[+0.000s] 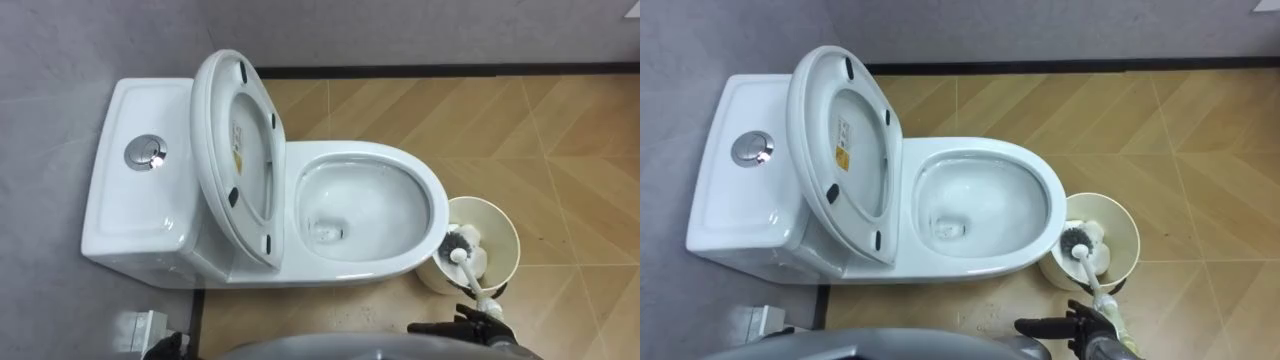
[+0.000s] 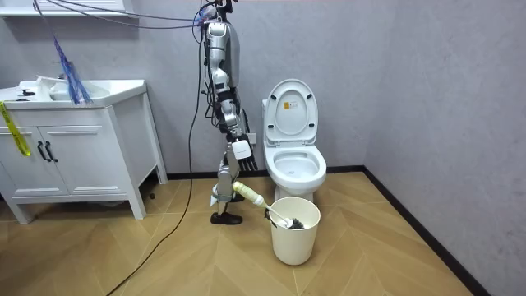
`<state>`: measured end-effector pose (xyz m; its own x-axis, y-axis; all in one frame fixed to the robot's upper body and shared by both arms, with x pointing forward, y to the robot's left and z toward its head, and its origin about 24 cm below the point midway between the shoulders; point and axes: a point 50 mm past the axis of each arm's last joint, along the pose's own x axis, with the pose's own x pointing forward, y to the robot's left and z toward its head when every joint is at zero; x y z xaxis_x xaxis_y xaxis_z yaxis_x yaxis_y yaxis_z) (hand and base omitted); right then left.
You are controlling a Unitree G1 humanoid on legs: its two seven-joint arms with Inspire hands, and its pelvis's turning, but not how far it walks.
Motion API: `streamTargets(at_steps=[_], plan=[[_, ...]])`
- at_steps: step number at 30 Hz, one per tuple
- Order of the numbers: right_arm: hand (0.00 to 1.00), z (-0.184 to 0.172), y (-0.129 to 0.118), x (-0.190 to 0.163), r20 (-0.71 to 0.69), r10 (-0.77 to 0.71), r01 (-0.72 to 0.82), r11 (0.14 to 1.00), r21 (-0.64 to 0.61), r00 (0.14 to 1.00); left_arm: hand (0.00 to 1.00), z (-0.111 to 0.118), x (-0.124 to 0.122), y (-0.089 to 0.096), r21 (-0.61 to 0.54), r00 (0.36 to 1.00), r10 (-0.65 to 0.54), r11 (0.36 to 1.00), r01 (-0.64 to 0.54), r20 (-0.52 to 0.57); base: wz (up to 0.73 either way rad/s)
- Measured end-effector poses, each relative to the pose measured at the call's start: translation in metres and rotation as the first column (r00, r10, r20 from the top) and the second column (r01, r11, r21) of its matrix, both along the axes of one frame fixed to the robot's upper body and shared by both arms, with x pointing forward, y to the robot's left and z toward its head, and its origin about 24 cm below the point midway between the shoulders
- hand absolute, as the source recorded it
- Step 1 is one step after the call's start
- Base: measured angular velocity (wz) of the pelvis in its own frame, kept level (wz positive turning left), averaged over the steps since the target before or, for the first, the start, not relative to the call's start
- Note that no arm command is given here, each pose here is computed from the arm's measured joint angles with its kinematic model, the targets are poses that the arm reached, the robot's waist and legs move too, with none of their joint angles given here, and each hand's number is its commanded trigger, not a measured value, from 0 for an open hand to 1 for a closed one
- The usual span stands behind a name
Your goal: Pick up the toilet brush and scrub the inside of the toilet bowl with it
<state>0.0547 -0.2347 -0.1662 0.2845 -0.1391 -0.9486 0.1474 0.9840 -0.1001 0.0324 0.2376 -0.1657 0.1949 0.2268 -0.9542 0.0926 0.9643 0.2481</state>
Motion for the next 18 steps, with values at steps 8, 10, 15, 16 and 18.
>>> streamTargets(at_steps=[8,10,15,16,18], plan=[[0.0,0.0,0.0001,0.0002,0.0,0.002,-0.002,1.0,-0.004,1.0,0.0,-0.0001,-0.0026,0.0002,0.003,1.0,0.002,1.0,-0.002,-0.006,0.0],[0.0,0.0,0.0,0.0001,-0.001,0.003,-0.003,1.0,-0.005,1.0,0.0,-0.0001,-0.003,0.0003,0.005,1.0,0.004,1.0,-0.004,-0.006,0.0],[0.0,0.0002,-0.0003,0.0012,-0.001,0.025,-0.025,1.0,-0.012,1.0,0.0,0.0,-0.0001,0.0002,0.004,1.0,0.002,1.0,-0.002,0.001,0.0],[0.0,0.0003,-0.0004,0.0014,-0.001,0.026,-0.026,1.0,-0.013,1.0,0.0,0.0001,0.0,0.0002,0.004,1.0,0.004,1.0,-0.004,0.002,0.0],[0.0,0.0004,-0.0007,0.0014,0.002,0.026,-0.026,0.999,-0.019,1.0,0.0,0.0,-0.0001,0.0,0.004,1.0,0.006,1.0,-0.006,0.003,0.0]])
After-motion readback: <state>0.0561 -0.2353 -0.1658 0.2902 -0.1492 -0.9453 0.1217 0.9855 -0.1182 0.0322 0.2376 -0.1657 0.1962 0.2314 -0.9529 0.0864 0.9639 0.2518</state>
